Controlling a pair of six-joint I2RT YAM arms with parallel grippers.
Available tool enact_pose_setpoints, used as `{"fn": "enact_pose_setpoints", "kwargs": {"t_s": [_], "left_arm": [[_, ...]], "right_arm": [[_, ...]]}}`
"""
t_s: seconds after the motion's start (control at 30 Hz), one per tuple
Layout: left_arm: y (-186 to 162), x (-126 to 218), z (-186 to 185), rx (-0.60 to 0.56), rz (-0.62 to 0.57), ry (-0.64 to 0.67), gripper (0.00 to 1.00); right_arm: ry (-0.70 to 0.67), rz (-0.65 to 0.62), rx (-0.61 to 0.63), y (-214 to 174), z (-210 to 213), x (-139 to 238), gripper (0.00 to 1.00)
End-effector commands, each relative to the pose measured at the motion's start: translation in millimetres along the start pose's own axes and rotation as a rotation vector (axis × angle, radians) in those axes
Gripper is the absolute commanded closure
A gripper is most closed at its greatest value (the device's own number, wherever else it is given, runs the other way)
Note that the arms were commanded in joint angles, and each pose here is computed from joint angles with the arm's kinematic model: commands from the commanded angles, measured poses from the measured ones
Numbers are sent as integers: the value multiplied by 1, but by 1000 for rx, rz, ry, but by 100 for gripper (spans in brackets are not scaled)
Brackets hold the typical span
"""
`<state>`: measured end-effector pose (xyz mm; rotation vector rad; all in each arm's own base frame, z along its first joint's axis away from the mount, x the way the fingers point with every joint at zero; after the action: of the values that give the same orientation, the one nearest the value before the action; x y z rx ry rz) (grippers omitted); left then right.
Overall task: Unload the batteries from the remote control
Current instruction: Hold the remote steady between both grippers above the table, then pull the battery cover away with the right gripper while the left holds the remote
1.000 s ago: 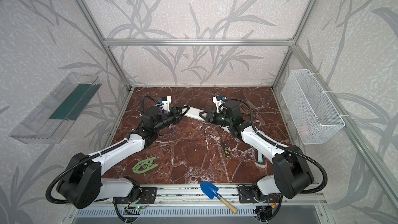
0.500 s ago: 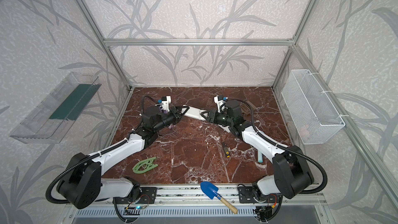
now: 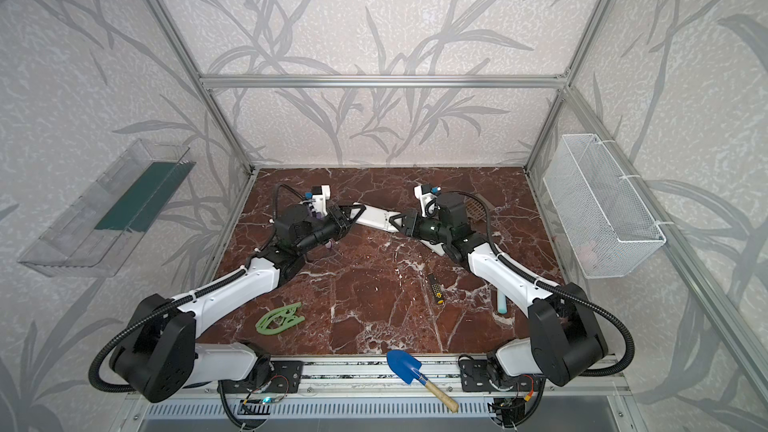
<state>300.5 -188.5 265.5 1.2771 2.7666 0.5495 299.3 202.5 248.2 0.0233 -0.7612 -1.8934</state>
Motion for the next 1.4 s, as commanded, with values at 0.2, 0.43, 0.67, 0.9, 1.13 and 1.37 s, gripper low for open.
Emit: {"fn": "enact_pose_setpoints", "kwargs": {"t_s": [0.2,0.43,0.67,0.9,1.13,1.37], "left_arm": [[3,-3,-12,3,-10,-74,100],[4,-3,-15,40,-18,-100,100],[6,2,-11,77,-54,-43,100],[3,5,-3,87,-65,-1,100],[4,4,-3,90,-65,-6,100],[6,3,-7,91,-66,-28,100]], "right_arm": [[24,-16,56,7,16,2,70],[45,-27,35,10,18,0,67],[34,-49,25,12,20,3,67],[18,-49,40,15,24,5,69],[18,-45,40,16,24,4,76],[22,-32,36,15,21,0,88]]}}
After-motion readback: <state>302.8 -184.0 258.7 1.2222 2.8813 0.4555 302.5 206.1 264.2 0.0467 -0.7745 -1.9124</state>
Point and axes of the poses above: each gripper's point midway between its finger pads, its own x axis back along the fingers, its own z axis along the line the jaws close on, y = z × x, the point moved 8 cm from there along x, back along the fingers
